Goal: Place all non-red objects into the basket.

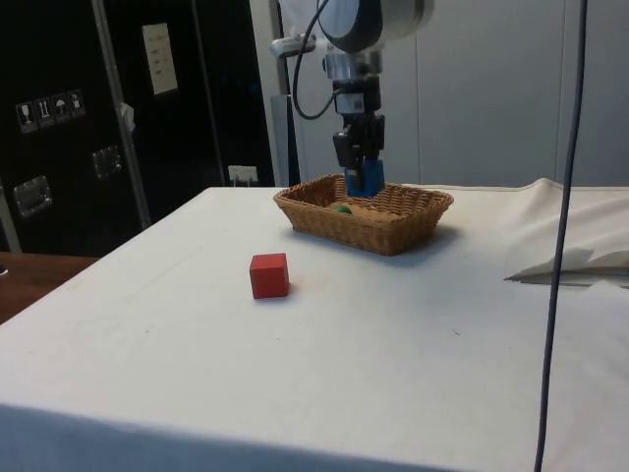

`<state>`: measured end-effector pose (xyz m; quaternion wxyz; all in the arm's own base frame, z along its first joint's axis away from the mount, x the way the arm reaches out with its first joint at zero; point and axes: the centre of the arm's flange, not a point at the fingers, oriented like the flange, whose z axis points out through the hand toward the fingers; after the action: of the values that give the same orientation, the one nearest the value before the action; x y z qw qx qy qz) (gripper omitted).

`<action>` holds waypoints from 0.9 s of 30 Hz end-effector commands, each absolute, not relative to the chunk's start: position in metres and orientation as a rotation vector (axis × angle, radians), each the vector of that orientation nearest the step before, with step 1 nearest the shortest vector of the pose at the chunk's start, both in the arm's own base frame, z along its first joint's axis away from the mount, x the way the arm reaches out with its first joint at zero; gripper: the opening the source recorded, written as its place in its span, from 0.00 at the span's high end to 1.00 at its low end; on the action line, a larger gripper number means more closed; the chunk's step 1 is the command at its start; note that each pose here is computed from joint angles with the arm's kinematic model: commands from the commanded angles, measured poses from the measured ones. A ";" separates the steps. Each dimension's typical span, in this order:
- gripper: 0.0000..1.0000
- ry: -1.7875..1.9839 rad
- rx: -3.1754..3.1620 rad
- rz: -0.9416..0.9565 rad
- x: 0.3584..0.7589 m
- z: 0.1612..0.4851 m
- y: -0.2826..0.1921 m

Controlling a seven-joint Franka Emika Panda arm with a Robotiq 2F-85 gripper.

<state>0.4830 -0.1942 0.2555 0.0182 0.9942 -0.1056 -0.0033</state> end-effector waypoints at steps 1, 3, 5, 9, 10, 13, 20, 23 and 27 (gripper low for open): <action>1.00 -0.346 3.090 -0.002 0.480 0.252 -0.195; 1.00 -0.360 3.089 -0.006 0.478 0.247 -0.196; 1.00 -0.373 3.087 -0.012 0.475 0.244 -0.197; 1.00 -0.400 3.086 -0.026 0.471 0.237 -0.196; 1.00 -0.408 3.086 -0.026 0.471 0.236 -0.197; 1.00 -0.428 3.085 -0.026 0.469 0.231 -0.196; 1.00 -0.485 3.088 -0.028 0.468 0.218 -0.195; 1.00 -0.521 3.090 -0.022 0.470 0.211 -0.195; 1.00 -0.543 3.092 -0.022 0.469 0.207 -0.196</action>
<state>0.4686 -0.1963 0.2066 0.0068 0.9853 -0.1703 -0.0134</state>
